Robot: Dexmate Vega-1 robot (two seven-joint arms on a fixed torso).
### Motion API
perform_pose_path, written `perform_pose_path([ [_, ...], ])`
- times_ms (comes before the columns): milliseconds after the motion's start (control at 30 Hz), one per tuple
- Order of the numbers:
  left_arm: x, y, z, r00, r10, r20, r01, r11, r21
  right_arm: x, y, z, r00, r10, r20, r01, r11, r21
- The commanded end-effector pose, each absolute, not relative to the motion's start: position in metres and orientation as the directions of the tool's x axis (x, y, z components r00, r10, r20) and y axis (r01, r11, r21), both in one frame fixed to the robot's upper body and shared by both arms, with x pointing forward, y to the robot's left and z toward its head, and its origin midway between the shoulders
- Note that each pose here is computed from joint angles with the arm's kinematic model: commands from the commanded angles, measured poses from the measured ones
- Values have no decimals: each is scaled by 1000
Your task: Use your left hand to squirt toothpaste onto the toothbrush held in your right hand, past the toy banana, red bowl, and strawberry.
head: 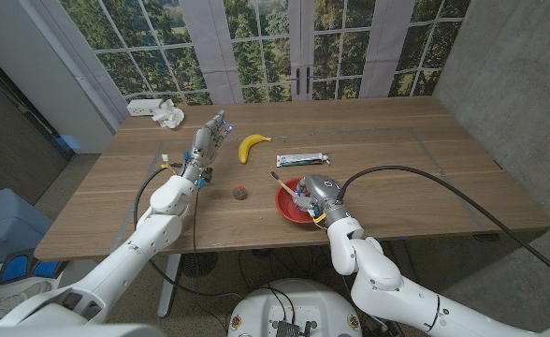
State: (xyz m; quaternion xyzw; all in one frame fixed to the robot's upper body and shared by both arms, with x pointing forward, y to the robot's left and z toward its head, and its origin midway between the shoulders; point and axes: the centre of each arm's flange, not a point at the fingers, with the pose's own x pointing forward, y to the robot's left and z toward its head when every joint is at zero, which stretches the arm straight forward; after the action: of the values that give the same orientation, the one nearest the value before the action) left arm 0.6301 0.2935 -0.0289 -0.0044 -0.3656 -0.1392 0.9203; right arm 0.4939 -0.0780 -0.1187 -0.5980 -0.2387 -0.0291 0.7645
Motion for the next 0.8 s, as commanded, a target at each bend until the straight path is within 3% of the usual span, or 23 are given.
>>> perform_pose_path([
  [33, 626, 294, -32, 690, -250, 679, 259, 962, 91, 485, -80, -106, 857, 237, 457, 385, 294, -875],
  [800, 621, 297, -20, 703, -264, 660, 197, 964, 176, 474, -87, -89, 842, 208, 498, 431, 294, -853],
])
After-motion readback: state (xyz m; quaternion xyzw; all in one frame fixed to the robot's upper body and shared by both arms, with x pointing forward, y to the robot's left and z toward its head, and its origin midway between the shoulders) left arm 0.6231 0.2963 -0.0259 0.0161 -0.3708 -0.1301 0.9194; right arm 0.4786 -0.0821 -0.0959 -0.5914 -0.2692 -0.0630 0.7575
